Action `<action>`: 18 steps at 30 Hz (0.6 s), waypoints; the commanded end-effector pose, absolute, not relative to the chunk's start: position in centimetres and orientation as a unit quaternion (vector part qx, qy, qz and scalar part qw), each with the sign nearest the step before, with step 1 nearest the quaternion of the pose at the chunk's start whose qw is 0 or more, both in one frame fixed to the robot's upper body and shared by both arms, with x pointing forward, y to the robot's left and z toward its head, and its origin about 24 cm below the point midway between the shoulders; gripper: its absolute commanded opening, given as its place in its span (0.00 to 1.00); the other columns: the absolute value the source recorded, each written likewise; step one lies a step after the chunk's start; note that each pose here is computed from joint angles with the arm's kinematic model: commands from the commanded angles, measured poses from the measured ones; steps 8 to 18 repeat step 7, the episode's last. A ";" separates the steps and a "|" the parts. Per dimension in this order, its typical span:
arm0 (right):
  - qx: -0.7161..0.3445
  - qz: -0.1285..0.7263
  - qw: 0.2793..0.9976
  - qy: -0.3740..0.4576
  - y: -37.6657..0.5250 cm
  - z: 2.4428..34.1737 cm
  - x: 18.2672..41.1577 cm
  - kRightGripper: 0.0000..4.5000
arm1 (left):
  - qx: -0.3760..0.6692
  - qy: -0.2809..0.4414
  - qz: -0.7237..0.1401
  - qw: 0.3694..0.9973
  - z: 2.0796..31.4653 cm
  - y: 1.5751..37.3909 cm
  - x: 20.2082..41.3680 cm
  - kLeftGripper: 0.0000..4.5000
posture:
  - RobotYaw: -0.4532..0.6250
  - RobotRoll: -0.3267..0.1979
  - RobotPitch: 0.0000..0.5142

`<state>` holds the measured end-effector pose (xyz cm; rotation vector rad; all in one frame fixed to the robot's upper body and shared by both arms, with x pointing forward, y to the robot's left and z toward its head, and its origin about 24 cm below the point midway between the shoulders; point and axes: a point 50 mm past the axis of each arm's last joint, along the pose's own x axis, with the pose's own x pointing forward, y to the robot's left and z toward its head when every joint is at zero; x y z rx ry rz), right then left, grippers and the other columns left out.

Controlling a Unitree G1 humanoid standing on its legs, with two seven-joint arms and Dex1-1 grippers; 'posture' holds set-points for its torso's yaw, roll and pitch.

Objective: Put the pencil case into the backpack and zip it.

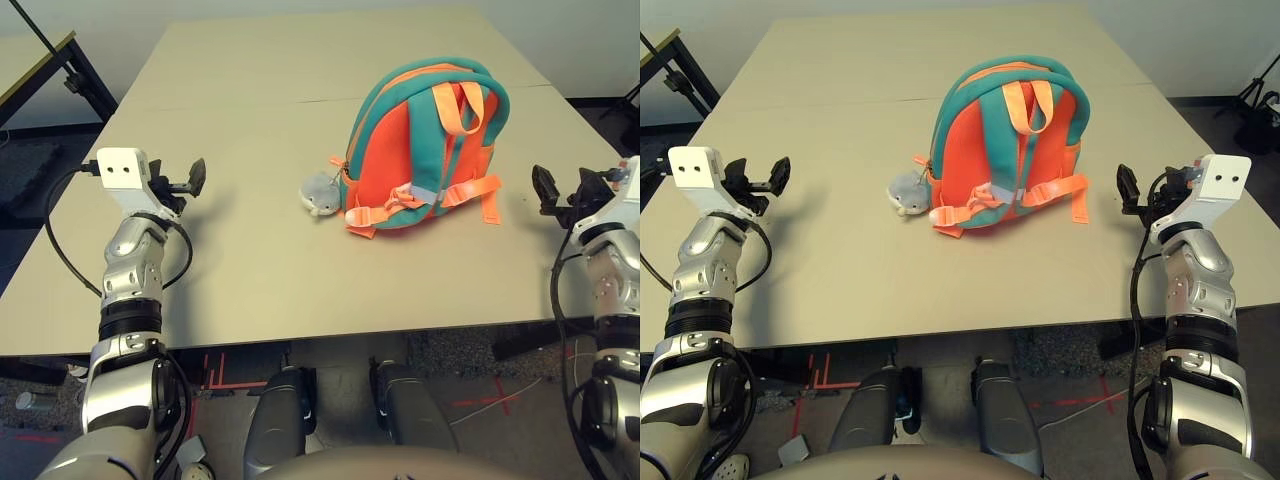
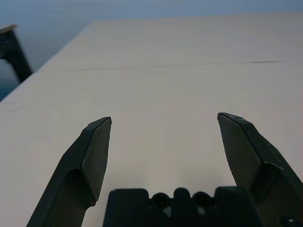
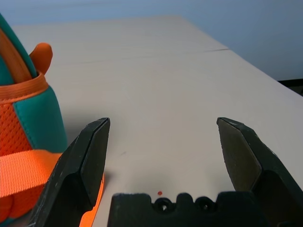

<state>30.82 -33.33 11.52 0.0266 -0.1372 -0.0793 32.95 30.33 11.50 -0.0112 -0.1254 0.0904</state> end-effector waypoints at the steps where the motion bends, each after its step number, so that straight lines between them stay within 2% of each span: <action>1: 0.014 -0.050 0.996 -0.070 -33.7 11.2 30.8 0.99 | 0.006 -0.062 0.088 0.994 11.1 31.7 32.3 1.00 | 0.30 0.62 0.28; 18: 0.015 -0.047 0.997 -0.065 -33.4 10.8 30.9 0.99 | 0.010 -0.063 0.102 0.993 11.0 32.0 31.9 1.00 | 0.31 0.62 0.29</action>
